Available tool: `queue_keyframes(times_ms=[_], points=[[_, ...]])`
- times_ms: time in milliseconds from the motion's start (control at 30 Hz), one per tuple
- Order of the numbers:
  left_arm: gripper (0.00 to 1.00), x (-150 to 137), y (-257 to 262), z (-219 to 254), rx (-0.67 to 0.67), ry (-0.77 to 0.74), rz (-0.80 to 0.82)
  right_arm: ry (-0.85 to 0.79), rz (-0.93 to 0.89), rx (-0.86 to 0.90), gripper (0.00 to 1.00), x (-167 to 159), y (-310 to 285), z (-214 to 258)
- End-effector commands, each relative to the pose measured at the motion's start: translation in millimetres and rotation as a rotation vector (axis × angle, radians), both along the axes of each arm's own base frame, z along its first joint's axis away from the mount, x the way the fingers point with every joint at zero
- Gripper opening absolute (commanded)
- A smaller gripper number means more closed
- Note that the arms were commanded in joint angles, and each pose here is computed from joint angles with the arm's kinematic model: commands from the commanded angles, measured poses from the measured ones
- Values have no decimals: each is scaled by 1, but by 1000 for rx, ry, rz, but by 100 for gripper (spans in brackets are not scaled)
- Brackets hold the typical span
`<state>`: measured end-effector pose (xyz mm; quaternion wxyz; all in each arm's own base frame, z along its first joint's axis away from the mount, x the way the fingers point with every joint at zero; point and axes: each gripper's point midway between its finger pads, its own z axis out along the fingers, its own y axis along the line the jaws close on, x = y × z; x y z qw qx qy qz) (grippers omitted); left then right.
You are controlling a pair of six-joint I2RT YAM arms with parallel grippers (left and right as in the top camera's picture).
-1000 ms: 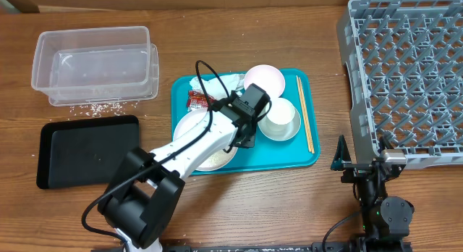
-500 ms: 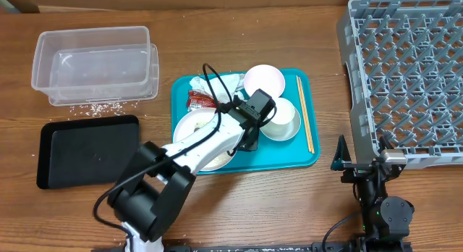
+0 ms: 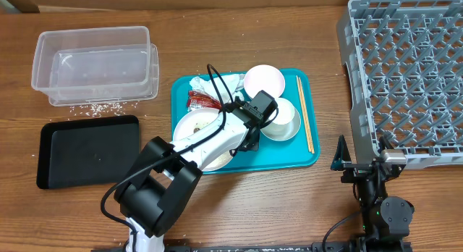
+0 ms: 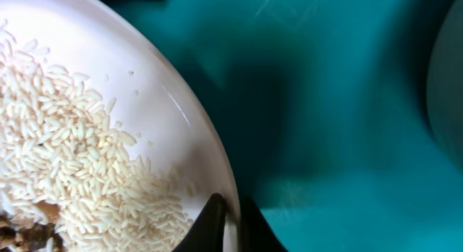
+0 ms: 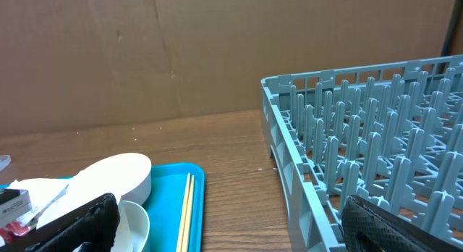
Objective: Sort waste into correct bins and load items into the dishwasher
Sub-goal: 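Reach the left gripper to the white plate rim and grasp it, then lift the plate with the left gripper and carry it over the black tray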
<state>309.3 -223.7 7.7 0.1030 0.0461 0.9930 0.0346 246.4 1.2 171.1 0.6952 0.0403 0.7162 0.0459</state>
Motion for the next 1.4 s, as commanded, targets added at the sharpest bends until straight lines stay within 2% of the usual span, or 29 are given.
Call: queue_keyframes(times_ms=[0,533,867,1033,1167,1367], points=[[4,-3,1,-10,18,24,3,-6,-4,-6,100,0,-1,-1],[4,1,-1,32,60,51,17,-6,-4,-6,100,0,-1,-1],[4,5,12,63,132,53,30,-6,-4,-6,100,0,-1,-1],[4,12,31,80,217,26,47,-6,-5,-7,100,0,-1,-1],[4,13,52,91,251,59,87,-6,-4,-7,100,0,-1,-1],[4,22,84,102,255,86,183,-6,-4,-7,100,0,-1,-1]])
